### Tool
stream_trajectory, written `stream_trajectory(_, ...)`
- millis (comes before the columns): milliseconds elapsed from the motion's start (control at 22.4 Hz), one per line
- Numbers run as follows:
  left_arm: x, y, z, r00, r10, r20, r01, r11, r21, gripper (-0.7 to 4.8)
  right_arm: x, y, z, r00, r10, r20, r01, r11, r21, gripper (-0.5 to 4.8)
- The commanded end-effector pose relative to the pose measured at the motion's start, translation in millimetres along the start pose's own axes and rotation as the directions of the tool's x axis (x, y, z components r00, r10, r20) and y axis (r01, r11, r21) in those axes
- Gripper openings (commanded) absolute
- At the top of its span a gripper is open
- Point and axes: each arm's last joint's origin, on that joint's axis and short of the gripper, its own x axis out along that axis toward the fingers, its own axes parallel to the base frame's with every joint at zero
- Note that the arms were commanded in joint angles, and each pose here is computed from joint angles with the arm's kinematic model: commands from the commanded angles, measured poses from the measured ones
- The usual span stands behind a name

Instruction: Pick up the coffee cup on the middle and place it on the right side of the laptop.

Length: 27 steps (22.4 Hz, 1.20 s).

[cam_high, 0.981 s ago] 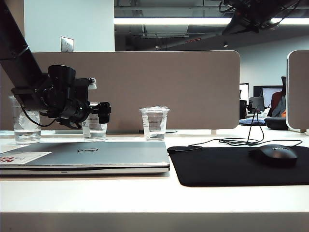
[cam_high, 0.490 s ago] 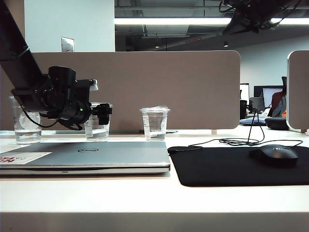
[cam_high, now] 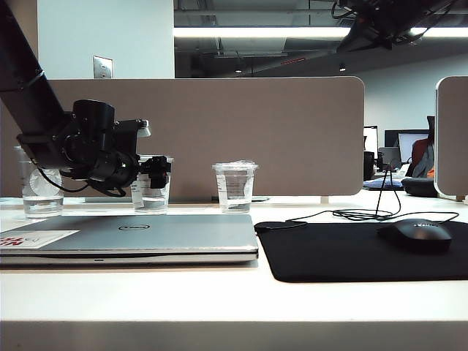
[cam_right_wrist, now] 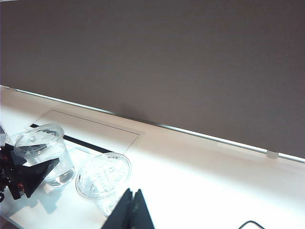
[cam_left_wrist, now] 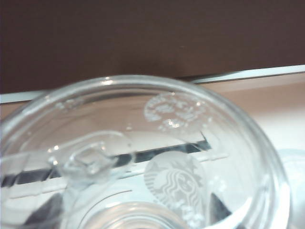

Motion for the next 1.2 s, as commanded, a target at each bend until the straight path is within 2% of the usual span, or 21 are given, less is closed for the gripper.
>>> stream_trajectory(45,-4.5,-1.2,22.8,0.998,-0.016,0.063,0.015,1.0,0.014,3.76,-4.4,2.4,7.5,1.0,0.007,0.027,-0.007,1.0,-0.015,-0.05)
stream_trajectory(267,-17.6,-3.4,57.4,0.997,-0.043,0.058,0.042,0.999,0.013,3.76,-11.1,5.8,14.6,0.999,0.01,0.046,-0.009,1.0,-0.023,-0.05)
stream_trajectory(490,-35.5,-8.8,95.4,0.983,-0.164,0.076,0.165,0.986,-0.002,3.76,-21.4,10.9,23.6,0.998,0.012,0.062,-0.01,0.999,-0.031,-0.05)
stream_trajectory(579,-51.9,-17.4,124.4,0.928,-0.355,0.113,0.361,0.932,-0.04,3.74,-35.8,18.6,35.6,0.996,0.035,0.085,-0.032,0.999,-0.044,-0.05)
stream_trajectory(669,-61.6,-24.0,138.8,0.894,-0.432,0.12,0.441,0.895,-0.066,3.66,-46.3,24.0,43.9,0.993,0.048,0.104,-0.042,0.998,-0.056,-0.05)
stream_trajectory(847,-81.1,-44.6,164.5,0.862,-0.496,0.107,0.502,0.864,-0.045,3.66,-70.1,35.5,58.2,0.991,0.059,0.121,-0.051,0.996,-0.066,-0.05)
stream_trajectory(936,-91.1,-59.4,176.7,0.841,-0.53,0.111,0.535,0.845,-0.009,3.66,-80.6,40.6,63.1,0.991,0.06,0.122,-0.052,0.996,-0.067,-0.05)
stream_trajectory(1025,-104.7,-82.4,190.6,0.813,-0.572,0.108,0.571,0.82,0.037,3.66,-98.6,49.0,70.3,0.991,0.057,0.122,-0.045,0.993,-0.105,-0.05)
stream_trajectory(1114,-112.7,-97.3,196.5,0.795,-0.6,0.095,0.597,0.8,0.055,3.66,-109.9,53.4,74.5,0.991,0.032,0.127,-0.012,0.988,-0.153,-0.05)
stream_trajectory(1203,-116.7,-113.3,197.3,0.772,-0.63,0.081,0.628,0.776,0.049,3.66,-124.6,58.2,79.3,0.99,-0.036,0.136,0.061,0.982,-0.179,-0.05)
